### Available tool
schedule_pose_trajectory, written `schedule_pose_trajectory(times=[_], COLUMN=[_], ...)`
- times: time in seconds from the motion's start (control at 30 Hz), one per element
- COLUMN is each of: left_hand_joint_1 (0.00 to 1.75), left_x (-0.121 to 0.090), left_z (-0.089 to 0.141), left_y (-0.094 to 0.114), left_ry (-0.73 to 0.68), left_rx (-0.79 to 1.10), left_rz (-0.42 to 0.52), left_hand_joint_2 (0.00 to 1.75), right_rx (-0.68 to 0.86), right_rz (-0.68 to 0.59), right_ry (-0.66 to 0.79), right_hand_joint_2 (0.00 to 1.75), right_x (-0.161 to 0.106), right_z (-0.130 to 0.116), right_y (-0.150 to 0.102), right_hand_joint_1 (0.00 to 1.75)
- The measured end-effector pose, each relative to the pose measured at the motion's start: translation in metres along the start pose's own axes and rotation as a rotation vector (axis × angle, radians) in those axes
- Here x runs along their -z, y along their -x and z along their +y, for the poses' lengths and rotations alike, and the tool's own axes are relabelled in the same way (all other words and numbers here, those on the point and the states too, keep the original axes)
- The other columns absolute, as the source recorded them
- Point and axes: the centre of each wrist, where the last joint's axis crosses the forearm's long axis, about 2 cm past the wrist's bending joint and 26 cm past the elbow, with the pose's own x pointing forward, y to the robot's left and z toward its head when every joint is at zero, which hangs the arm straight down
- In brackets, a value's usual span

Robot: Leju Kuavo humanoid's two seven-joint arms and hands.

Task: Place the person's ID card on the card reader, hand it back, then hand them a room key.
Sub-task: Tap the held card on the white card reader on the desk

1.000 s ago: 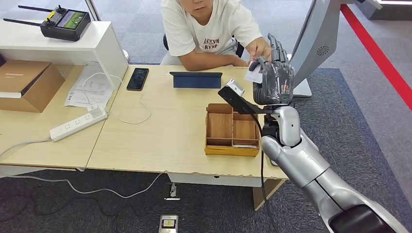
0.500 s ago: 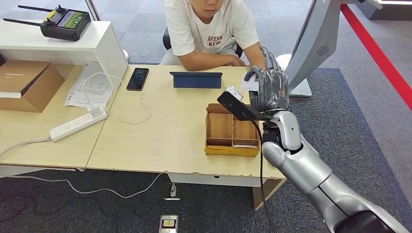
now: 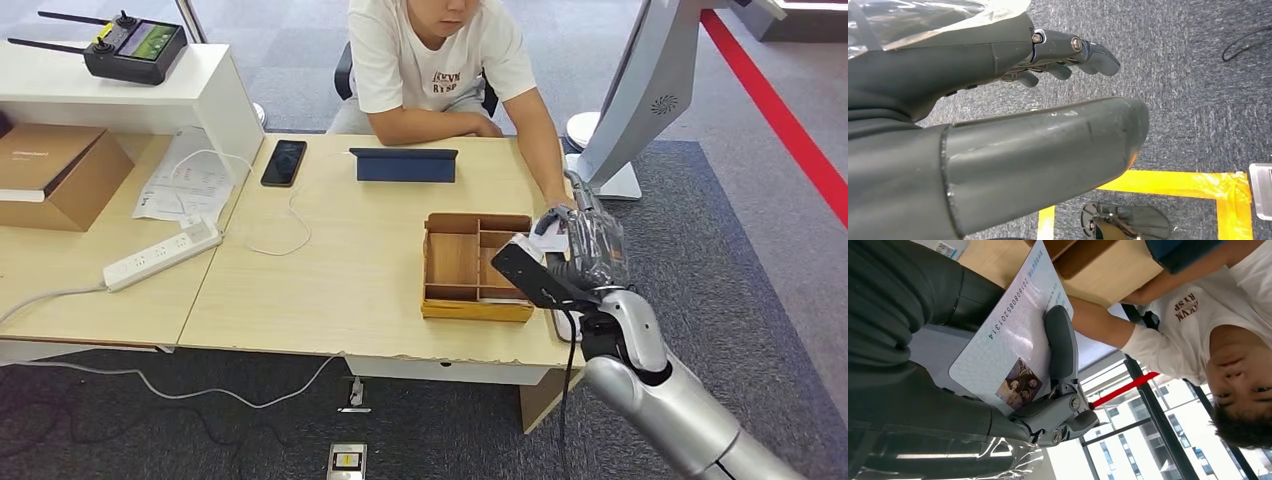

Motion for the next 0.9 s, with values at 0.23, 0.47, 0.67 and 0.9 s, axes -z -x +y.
schedule_pose_trajectory(times=[0.23,0.47,0.67,0.9], left_hand_joint_1=[0.00,0.00,0.00,0.00], left_x=[0.000,0.000,-0.001,-0.002], left_z=[0.000,-0.001,-0.002,-0.005], left_y=[0.000,-0.001,-0.002,-0.004], left_ry=[0.000,0.001,0.002,0.002], left_rx=[-0.004,-0.007,-0.017,-0.017], left_rz=[0.000,0.005,0.012,0.007], left_hand_joint_2=[0.00,0.00,0.00,0.00], right_rx=[-0.040,-0.096,-0.131,-0.168], right_rz=[0.043,0.109,0.168,0.242], right_ry=[-0.039,-0.060,-0.057,-0.091], right_hand_joint_2=[1.75,1.75,1.75,1.75], right_x=[-0.024,-0.035,-0.036,-0.035], right_z=[0.000,0.000,0.003,0.013], right_y=[0.021,0.039,0.055,0.069], right_hand_joint_1=[1.75,1.75,1.75,1.75])
